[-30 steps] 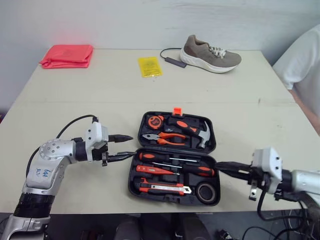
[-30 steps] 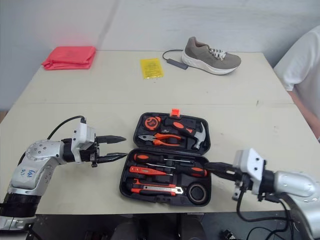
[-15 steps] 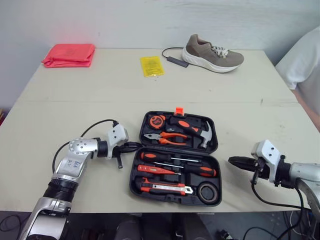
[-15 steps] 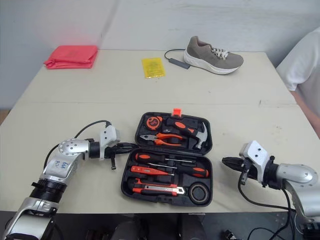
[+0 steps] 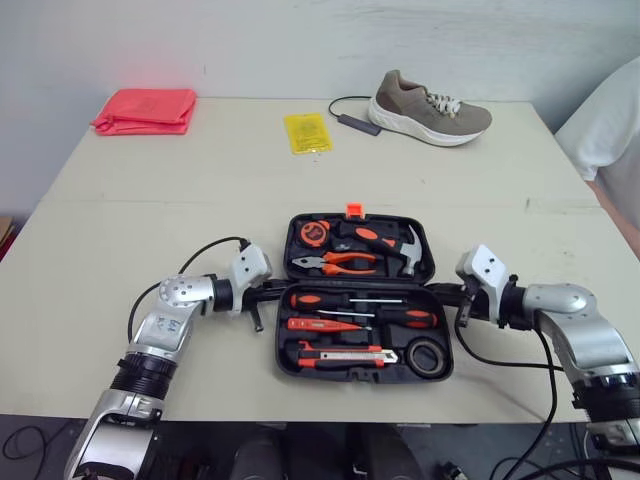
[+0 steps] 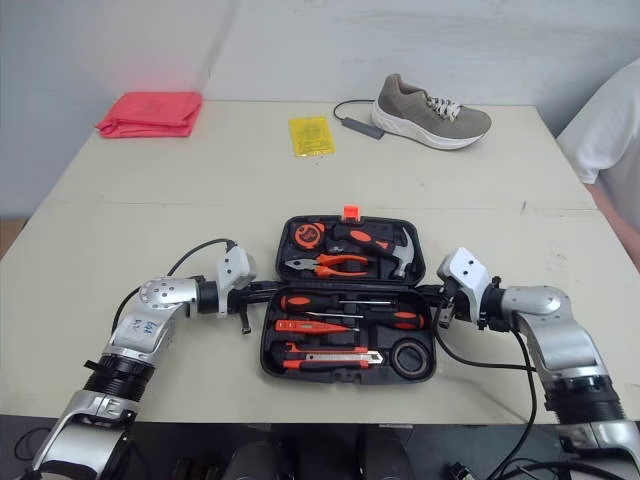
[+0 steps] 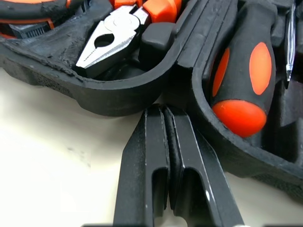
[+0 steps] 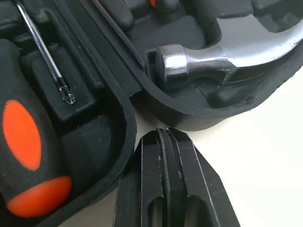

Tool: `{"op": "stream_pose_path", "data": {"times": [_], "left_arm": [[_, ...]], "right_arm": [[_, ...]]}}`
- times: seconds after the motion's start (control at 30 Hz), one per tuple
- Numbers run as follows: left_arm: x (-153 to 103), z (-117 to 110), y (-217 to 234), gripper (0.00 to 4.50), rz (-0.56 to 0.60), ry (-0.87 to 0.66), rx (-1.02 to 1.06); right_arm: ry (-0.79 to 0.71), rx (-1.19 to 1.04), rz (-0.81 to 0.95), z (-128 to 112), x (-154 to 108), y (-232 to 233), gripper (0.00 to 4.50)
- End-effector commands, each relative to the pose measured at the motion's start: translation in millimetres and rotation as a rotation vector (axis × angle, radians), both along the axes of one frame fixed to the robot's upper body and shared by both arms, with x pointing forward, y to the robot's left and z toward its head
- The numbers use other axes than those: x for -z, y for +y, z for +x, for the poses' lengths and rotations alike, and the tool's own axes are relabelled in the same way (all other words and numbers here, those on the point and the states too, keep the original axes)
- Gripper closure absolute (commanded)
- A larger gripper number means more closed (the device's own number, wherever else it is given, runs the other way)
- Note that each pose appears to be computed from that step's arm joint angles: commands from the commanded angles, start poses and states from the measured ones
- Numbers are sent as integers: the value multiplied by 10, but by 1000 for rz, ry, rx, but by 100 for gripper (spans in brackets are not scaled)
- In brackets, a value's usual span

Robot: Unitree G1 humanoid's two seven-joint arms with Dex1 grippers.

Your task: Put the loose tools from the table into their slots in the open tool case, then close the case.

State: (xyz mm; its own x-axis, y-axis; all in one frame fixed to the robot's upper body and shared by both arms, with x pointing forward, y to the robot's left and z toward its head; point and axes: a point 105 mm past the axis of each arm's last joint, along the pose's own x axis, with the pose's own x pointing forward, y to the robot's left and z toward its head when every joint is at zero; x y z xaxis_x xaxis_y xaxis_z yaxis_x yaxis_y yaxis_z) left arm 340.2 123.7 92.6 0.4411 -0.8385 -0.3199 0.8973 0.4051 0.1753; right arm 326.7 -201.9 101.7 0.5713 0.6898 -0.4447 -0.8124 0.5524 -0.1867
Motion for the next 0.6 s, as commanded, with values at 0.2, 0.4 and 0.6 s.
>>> {"op": "stream_pose_path", "data": {"times": [0.2, 0.4, 0.6], "left_arm": [[-97, 151, 155, 443, 18, -40, -61], [-366, 111, 505, 266, -21, -74, -99], [-793, 99, 680, 0, -160, 80, -204]], "right_arm": [[-56, -45, -3, 10, -180, 29, 450], [-99, 75, -33, -23, -427, -294, 378], [192, 303, 132, -126, -648, -356, 95]]}}
